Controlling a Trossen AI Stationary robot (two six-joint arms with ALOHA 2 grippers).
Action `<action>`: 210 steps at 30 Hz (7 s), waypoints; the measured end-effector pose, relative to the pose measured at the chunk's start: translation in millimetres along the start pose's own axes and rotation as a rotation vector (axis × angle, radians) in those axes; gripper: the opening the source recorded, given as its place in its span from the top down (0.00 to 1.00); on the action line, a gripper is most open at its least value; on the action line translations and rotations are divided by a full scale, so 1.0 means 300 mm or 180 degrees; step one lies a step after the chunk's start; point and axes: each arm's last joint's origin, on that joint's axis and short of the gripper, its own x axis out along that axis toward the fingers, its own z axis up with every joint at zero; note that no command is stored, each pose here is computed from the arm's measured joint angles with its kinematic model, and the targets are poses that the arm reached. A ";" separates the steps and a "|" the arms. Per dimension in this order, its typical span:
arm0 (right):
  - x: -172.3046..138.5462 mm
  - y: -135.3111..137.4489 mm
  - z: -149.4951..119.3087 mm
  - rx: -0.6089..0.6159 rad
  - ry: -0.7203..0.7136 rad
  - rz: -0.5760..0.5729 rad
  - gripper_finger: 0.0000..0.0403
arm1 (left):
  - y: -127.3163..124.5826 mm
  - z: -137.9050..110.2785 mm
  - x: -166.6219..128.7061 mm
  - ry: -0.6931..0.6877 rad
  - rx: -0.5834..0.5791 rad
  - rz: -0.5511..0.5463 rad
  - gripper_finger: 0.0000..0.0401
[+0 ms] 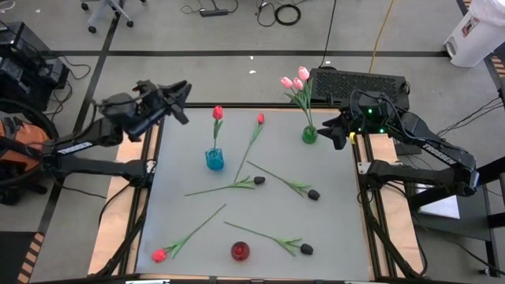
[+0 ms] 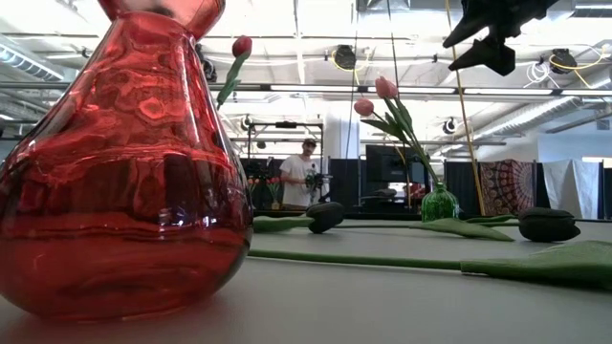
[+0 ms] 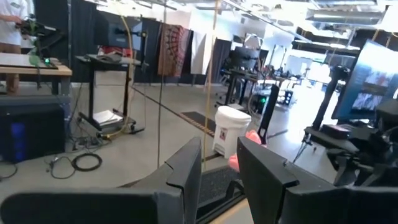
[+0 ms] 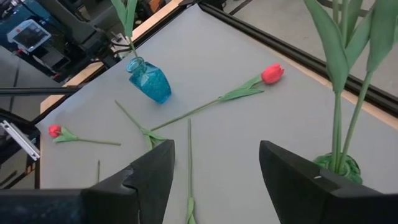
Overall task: Sort flowers into vase by color
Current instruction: Put the top red flower into the blue vase
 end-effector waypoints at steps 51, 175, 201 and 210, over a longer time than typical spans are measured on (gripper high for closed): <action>0.370 0.158 0.024 0.1114 -0.0026 0.0117 0.44 | -0.004 0.071 0.009 0.0585 0.0658 -0.0015 0.73; 1.273 -0.005 0.022 0.2871 0.1081 -0.1774 0.87 | 0.053 0.037 -0.096 0.1193 0.1419 -0.0231 0.73; 1.289 0.025 0.031 0.2745 0.0894 -0.1582 0.90 | 0.062 0.048 -0.115 0.1134 0.1391 -0.0233 0.73; 1.288 0.025 0.030 0.2784 0.0889 -0.1603 0.74 | 0.063 0.047 -0.115 0.1142 0.1395 -0.0232 0.73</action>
